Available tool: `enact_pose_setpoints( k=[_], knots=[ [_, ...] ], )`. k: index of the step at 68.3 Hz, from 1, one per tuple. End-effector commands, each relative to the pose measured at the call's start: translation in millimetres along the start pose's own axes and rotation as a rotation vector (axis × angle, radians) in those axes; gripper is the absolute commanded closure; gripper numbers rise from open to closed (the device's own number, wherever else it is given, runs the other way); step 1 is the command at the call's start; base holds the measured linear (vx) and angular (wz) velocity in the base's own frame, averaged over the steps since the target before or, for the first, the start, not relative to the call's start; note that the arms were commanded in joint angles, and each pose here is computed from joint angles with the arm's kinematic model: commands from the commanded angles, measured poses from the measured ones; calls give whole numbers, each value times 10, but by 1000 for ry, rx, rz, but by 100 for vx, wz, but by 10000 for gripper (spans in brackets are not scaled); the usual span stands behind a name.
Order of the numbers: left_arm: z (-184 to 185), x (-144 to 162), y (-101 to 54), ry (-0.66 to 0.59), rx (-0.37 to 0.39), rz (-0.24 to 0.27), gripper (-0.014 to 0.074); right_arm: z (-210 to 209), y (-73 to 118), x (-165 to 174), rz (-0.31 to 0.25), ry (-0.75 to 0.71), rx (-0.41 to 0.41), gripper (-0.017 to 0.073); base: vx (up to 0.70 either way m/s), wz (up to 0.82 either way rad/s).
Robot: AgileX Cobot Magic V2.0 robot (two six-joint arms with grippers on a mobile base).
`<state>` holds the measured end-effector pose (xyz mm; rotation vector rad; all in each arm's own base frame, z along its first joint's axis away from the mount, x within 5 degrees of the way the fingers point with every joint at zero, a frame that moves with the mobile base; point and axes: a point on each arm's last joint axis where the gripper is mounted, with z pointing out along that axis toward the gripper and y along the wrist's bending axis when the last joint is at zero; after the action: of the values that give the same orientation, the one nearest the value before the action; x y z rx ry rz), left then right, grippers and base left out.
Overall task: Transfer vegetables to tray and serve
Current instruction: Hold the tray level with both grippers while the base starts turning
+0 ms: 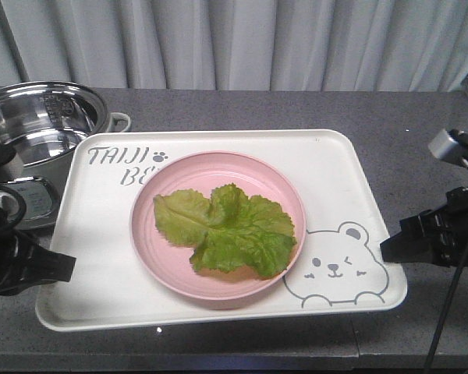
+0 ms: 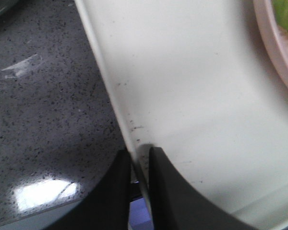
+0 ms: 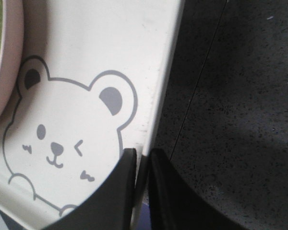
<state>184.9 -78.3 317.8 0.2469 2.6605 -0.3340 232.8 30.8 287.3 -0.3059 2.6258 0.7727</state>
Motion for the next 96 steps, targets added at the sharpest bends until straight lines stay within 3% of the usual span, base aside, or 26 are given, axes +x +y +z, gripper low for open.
enact_pose_setpoints(
  k=[1,13,29,54,96],
  knots=[
    [-163,-67,-62,-112,36,24,602,-27,254,-3,-79,19,-59,562,0,0],
    [-165,-47,-47,-93,20,33,602,45,287,2,-57,39,22,562,0,0],
    [-165,-50,-48,-96,21,33,601,44,315,20,-45,56,8,562,0,0],
    [-166,-59,-49,-107,22,33,601,-127,428,80,-71,-4,16,562,0,0],
    [-166,-58,-49,-105,22,33,601,-128,432,82,-71,-1,12,561,0,0]
  ],
)
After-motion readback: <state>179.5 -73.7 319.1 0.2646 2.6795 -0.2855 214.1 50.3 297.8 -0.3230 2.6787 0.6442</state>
